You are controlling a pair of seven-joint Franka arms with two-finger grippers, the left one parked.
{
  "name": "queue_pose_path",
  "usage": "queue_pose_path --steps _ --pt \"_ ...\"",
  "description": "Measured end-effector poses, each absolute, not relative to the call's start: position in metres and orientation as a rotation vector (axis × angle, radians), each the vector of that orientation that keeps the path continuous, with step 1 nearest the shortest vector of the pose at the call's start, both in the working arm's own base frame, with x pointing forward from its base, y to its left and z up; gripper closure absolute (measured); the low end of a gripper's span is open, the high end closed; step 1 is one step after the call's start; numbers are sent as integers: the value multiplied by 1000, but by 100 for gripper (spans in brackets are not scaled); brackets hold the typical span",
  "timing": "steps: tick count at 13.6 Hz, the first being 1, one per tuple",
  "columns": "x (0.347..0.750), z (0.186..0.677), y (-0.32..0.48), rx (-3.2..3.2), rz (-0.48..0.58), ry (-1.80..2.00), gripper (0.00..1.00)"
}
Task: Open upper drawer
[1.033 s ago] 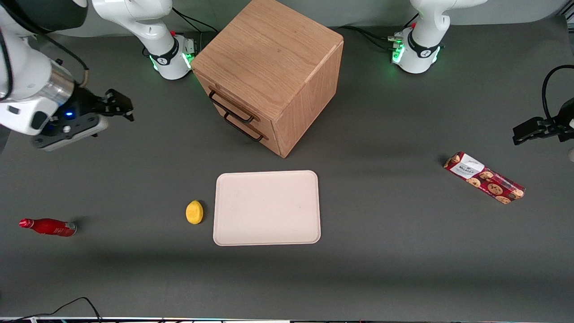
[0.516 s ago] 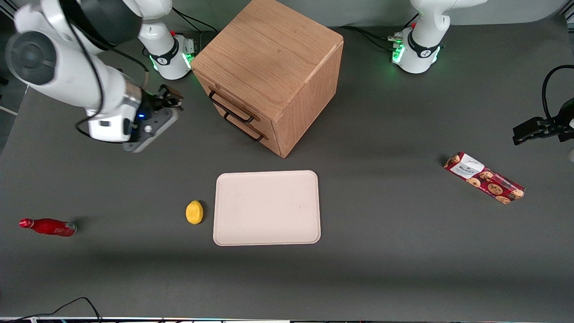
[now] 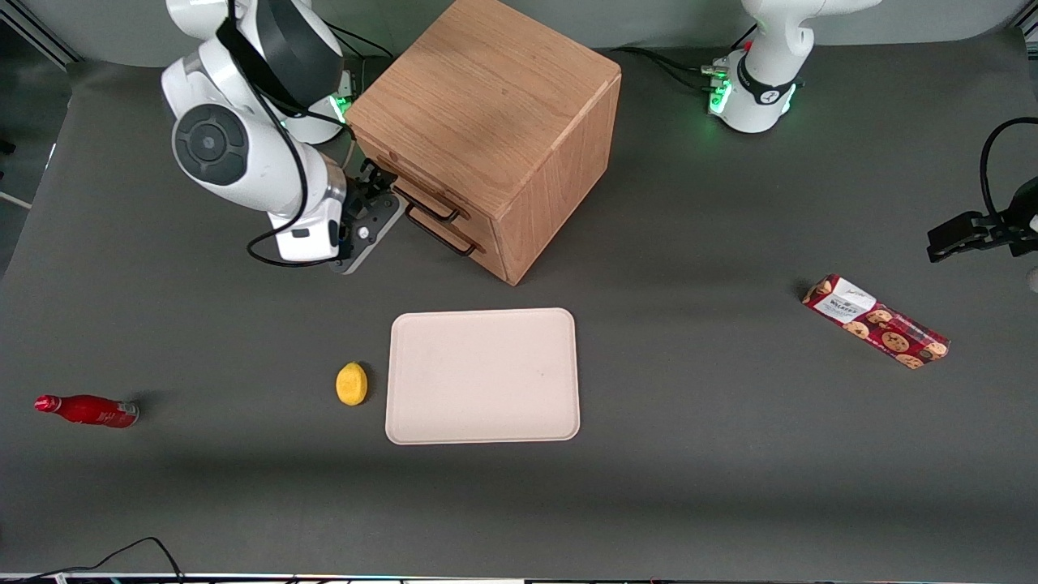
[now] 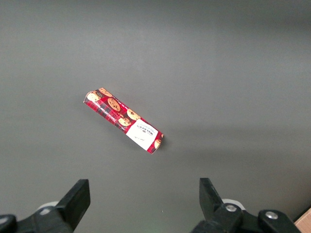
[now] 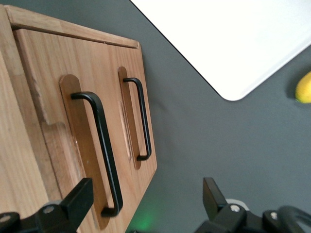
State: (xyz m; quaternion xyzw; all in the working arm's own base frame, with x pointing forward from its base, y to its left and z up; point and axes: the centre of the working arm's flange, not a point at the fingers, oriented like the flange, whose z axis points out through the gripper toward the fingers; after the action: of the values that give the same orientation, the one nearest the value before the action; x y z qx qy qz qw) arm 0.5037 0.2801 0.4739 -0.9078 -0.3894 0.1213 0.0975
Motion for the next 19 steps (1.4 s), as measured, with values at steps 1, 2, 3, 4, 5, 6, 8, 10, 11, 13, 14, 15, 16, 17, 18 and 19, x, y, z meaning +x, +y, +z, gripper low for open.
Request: queue_pose_path --steps 1,2,3,4,5,6,8,10,11,13,14,15,16,17,18,19 --pt "500 465 285 -2684 358 -1163 0" --pt "496 457 289 -2680 360 -1173 0" --pt "492 449 294 -2676 362 -1183 0" --pt "488 442 297 -2674 363 -1190 0" --pt "484 435 299 -2673 363 -1195 0" --pt "481 428 301 -2671 370 -1201 0" --pt "475 419 303 -2669 380 -1207 0" --pt "471 408 305 -2668 382 -1212 0" --pt "468 403 307 -2668 378 -1217 0" --pt "465 394 307 -2669 369 -1219 0" --pt "464 391 306 -2669 362 -1222 0" --pt "464 389 306 -2666 358 -1229 0" --pt "464 387 305 -2662 358 -1237 0" --pt "463 386 305 -2657 358 -1246 0" --pt "463 385 305 -2649 355 -1261 0" --pt "463 383 304 -2642 356 -1273 0"
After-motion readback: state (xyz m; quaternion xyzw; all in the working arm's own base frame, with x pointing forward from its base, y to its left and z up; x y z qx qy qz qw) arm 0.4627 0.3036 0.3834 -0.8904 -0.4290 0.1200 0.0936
